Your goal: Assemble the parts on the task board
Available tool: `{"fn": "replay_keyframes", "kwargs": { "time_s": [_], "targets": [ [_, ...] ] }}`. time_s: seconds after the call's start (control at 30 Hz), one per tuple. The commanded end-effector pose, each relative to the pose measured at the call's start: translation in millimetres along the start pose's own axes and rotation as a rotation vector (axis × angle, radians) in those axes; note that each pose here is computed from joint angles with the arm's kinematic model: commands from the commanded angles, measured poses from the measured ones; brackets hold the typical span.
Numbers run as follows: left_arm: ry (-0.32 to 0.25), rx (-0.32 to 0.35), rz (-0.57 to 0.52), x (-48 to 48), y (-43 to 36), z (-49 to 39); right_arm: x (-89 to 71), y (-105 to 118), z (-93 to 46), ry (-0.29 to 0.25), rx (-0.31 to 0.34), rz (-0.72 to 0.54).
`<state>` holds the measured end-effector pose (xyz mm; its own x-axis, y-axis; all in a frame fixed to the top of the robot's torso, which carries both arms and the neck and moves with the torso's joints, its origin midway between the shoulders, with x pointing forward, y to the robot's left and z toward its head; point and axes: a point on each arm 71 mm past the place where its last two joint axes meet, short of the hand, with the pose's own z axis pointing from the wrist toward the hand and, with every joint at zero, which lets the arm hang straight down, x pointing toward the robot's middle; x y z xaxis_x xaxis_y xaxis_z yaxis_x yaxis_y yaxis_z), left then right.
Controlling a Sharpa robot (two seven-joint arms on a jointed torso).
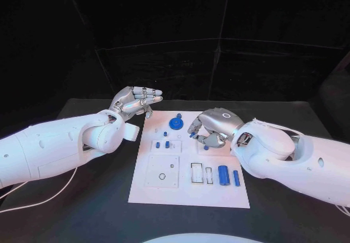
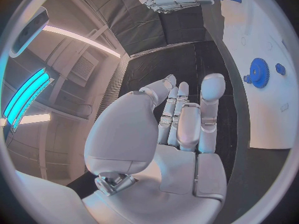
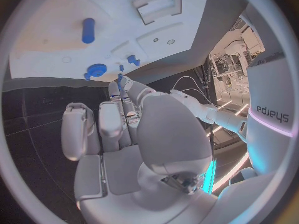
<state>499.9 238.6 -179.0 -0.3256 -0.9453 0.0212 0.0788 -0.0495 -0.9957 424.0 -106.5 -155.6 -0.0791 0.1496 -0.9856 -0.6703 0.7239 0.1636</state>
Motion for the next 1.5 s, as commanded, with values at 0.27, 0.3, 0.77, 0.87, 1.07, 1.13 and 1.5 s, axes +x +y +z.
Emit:
{"fn": "replay_keyframes", "kwargs": {
  "time_s": [0.27, 0.3, 0.77, 0.87, 1.07, 1.13, 1.5],
  "targets": [
    [0.015, 0.006, -0.011, 4.1, -1.2, 1.1, 21.6, 32, 22.9, 0.057, -0.09, 0.017],
    [0.015, 0.006, -0.011, 4.3, -1.2, 1.2, 25.6, 34, 23.6, 0.068, -0.096, 0.019],
    [0.021, 0.006, -0.013, 6.7, -0.9, 2.7, 58.9, 51, 26.7, 0.149, -0.132, 0.05],
    [0.022, 0.006, -0.013, 7.0, -0.8, 2.9, 62.5, 52, 26.7, 0.16, -0.135, 0.053],
    [0.023, 0.005, -0.014, 7.3, -0.6, 3.3, 67.5, 53, 26.0, 0.184, -0.137, 0.054],
    [0.023, 0.005, -0.014, 7.4, -0.6, 3.3, 68.7, 53, 25.7, 0.189, -0.137, 0.052],
    [0.024, 0.005, -0.014, 7.5, -0.6, 3.3, 73.8, 51, 26.8, 0.201, -0.131, 0.043]
  ]
}}
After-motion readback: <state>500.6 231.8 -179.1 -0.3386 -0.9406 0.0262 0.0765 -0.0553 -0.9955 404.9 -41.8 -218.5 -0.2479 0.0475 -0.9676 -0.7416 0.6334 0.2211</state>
